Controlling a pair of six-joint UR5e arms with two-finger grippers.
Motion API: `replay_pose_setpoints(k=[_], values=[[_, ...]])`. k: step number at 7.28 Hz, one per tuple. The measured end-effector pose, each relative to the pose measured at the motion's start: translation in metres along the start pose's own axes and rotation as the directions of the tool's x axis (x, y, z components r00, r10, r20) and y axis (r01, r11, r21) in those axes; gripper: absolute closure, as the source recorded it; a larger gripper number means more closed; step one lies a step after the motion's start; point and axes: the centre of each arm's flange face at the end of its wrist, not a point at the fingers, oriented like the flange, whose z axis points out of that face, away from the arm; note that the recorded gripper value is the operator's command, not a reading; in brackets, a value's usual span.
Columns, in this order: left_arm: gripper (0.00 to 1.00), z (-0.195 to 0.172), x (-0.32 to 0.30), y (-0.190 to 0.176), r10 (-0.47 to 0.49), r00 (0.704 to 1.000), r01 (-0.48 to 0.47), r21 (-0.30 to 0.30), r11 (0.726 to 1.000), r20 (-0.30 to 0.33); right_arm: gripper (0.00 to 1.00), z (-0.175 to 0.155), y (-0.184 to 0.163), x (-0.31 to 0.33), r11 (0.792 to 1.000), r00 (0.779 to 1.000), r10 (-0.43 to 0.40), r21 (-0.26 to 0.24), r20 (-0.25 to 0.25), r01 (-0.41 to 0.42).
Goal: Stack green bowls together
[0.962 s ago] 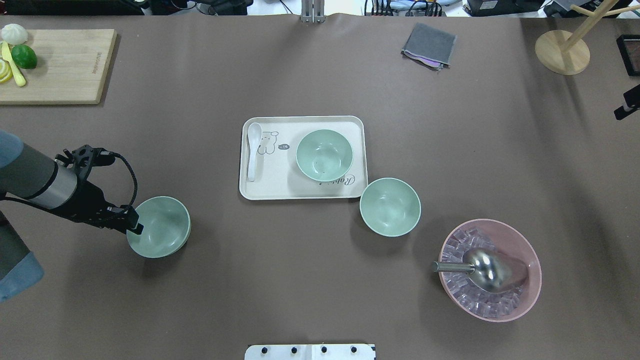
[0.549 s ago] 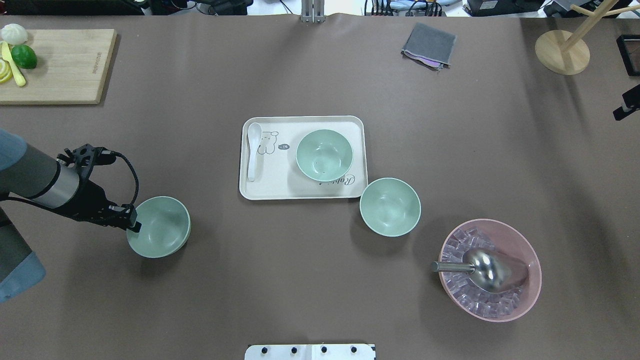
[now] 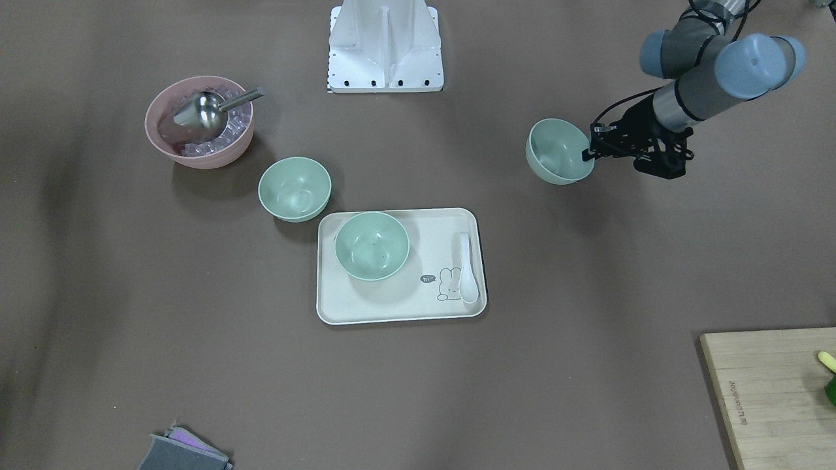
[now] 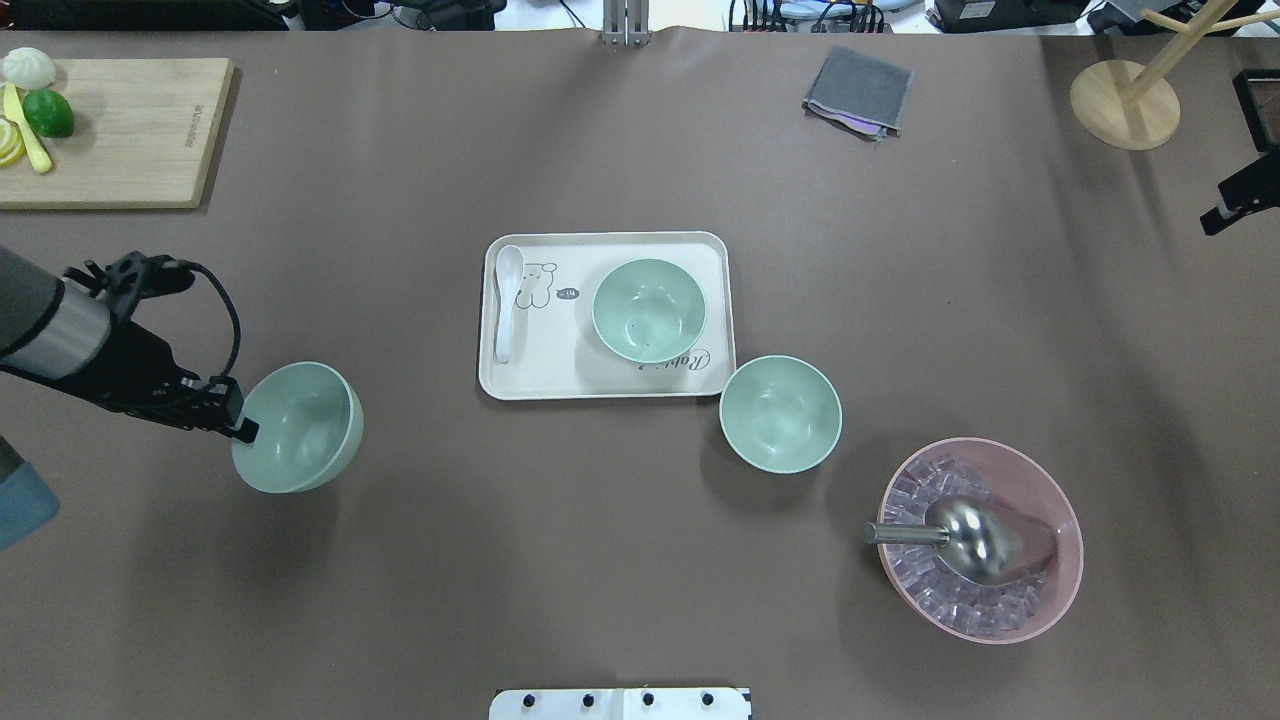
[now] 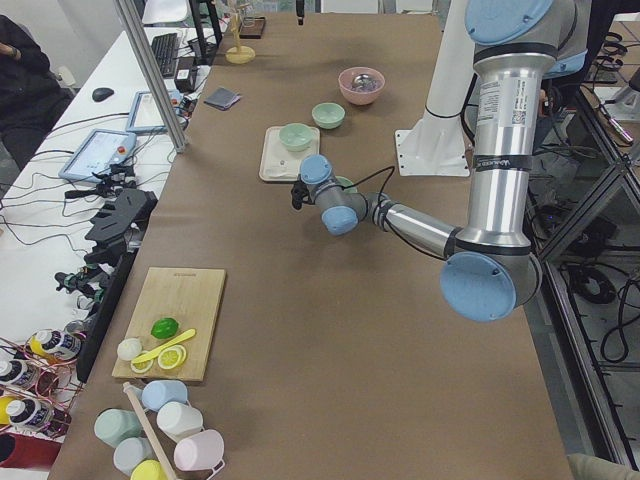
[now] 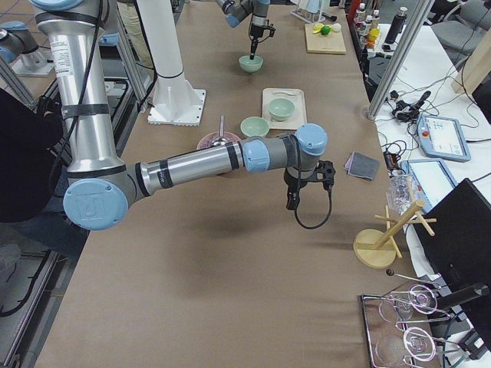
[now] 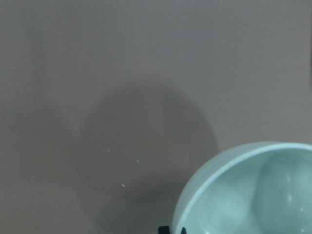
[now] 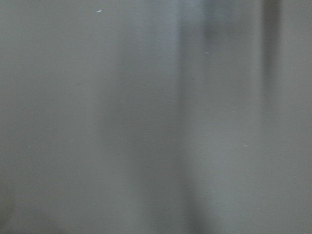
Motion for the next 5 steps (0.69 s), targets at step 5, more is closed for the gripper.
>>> replay_pose_setpoints(k=[5], values=[[1.0,-0.067,0.052,-0.058,-0.063,0.997,0.065,0.051,0.997,-0.039,0.0,0.079,0.012,-0.192,0.874,0.862,-0.486,0.071,0.148,0.48]])
